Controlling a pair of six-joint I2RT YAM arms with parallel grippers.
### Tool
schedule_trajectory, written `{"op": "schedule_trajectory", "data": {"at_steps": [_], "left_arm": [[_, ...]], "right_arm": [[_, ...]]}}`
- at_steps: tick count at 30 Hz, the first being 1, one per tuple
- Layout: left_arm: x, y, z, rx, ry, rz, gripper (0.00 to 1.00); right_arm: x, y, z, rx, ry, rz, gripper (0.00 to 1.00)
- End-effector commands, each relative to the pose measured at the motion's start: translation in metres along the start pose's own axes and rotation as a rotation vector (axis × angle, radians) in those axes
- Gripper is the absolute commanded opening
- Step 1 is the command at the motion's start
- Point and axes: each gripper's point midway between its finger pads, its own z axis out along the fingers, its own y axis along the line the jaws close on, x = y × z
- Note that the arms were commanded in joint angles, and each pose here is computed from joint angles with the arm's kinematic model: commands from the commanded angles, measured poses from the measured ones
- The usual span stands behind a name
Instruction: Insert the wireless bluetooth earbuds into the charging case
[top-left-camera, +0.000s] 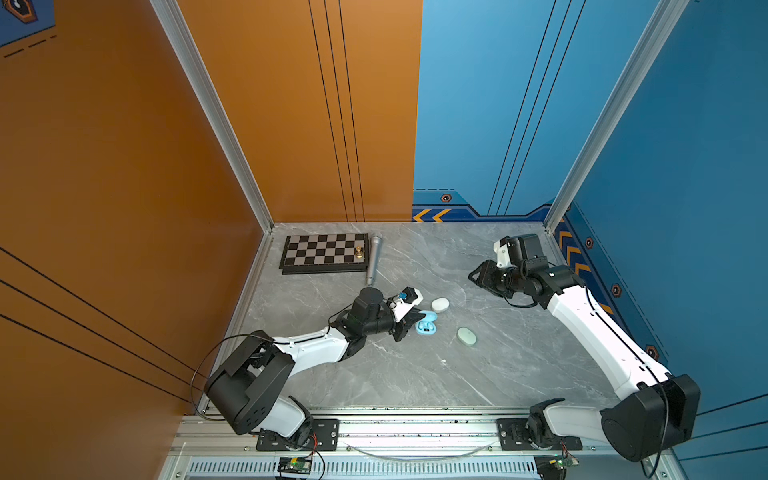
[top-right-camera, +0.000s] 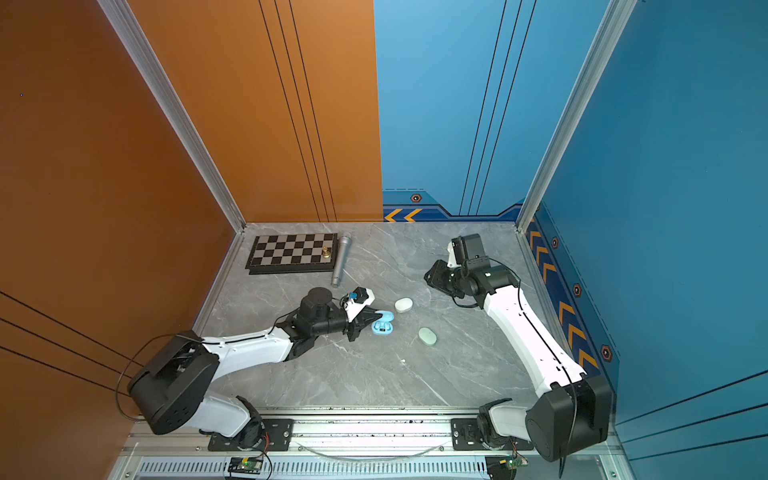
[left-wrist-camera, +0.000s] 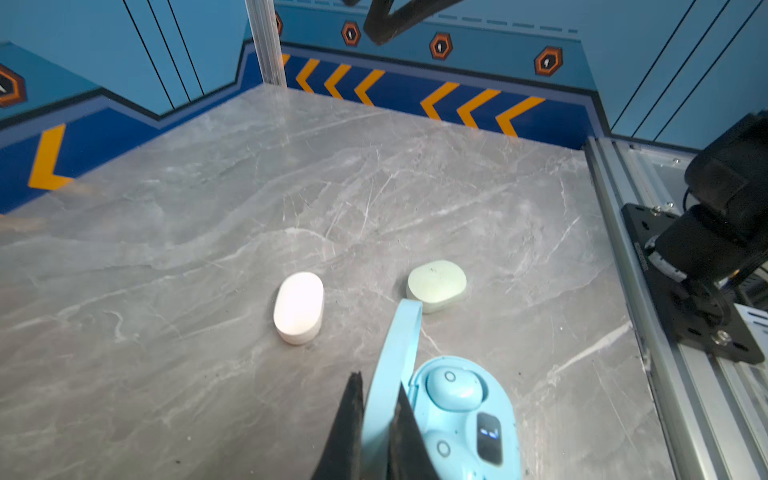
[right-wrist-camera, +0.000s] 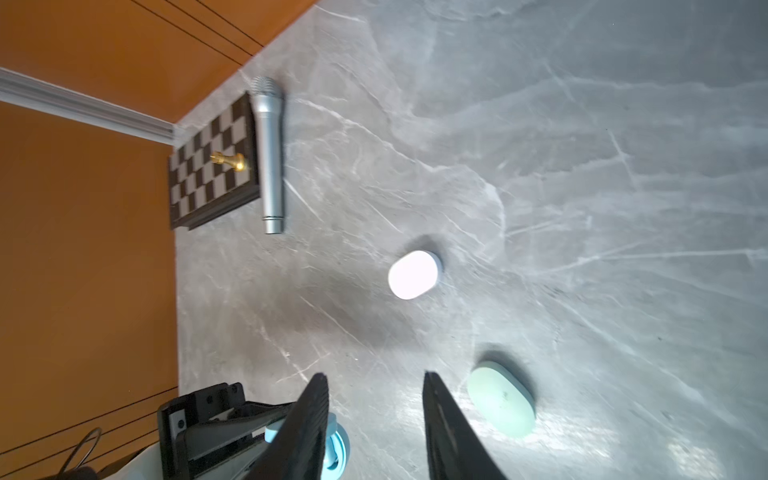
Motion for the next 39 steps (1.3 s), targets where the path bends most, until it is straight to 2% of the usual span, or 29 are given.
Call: {"op": "schedule_trajectory", "data": {"at_steps": [1,5,15,20,29,35,36,39], "left_arm": [[0.006,0.007,0.01,-0.062,-0.016,0.063,0.0],[0.024,0.011,0.025,-0.097,0.012,0.057,0.0],[0.056,0.02,0.052,-0.152,0.039,0.003,0.0],[0.056,0.02,0.058,-0.154,0.031,-0.007,0.1],[0.034,0.02,0.045,-0.171,-0.019,0.009,0.48],[0.0,0.032,0.006,-0.274,-0.1,-0.015,0.75],[-0.007,0.036,-0.003,-0.294,-0.113,-0.03,0.98],[-0.018,0.04,-0.027,-0.339,-0.102,-0.049,0.98]], "right_arm": [[0.021,-0.034,0.007,0.136,0.053,0.059,0.4],[0.032,-0.044,0.014,0.17,0.095,0.073,0.4],[0.039,-0.049,0.025,0.213,0.204,-0.017,0.41],[0.037,-0.047,0.028,0.209,0.219,-0.036,0.41],[0.03,-0.04,0.038,0.201,0.236,-0.109,0.41],[0.023,-0.012,0.065,0.181,0.233,-0.254,0.42],[0.024,-0.007,0.073,0.179,0.236,-0.277,0.42],[0.029,0.005,0.097,0.187,0.257,-0.344,0.42]]}}
